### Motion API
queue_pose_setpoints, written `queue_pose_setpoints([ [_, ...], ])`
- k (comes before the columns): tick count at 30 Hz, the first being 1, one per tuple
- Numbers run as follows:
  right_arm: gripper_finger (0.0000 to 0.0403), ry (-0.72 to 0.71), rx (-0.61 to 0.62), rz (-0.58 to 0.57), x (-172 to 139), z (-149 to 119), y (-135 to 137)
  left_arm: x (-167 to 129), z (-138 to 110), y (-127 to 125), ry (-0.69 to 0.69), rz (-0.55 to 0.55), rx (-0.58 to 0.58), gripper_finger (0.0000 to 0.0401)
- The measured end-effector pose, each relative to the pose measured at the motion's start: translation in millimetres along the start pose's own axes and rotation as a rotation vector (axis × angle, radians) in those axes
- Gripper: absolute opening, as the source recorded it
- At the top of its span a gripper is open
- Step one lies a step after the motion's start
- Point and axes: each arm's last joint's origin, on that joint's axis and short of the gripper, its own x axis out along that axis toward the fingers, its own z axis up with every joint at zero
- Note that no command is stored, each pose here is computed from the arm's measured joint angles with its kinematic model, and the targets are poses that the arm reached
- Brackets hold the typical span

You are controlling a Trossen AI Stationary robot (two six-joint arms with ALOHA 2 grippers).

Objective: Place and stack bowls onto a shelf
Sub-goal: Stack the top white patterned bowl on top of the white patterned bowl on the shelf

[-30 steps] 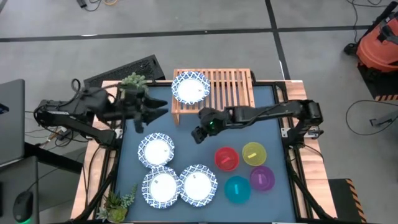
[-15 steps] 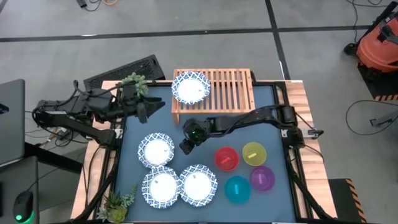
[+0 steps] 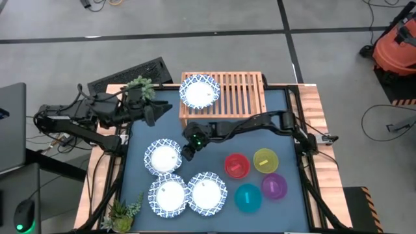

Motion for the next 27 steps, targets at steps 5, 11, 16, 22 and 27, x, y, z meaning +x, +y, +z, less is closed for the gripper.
queue_pose_setpoints([
  [5,0.0244,0.016,0.025,-0.009,9.4,-1.2,-12.7,3.6,-5.8,3.8,0.031,0.052,0.015,0.0201],
  [11,0.0255,-0.037,0.024,-0.007,6.8,6.2,-14.1,3.3,-5.5,4.7,0.019,0.068,-0.017,0.0201],
  [16,0.0256,-0.057,0.017,-0.023,6.7,8.3,-16.7,4.4,-6.3,4.6,0.021,0.071,-0.015,0.0201],
  [22,0.0256,-0.085,0.01,-0.049,7.1,8.3,-15.5,8.6,-9.7,4.7,0.034,0.088,-0.003,0.0201],
  [27,0.0256,-0.115,0.019,-0.039,7.3,9.9,-13.0,8.6,-9.6,4.7,0.031,0.09,-0.011,0.0201],
])
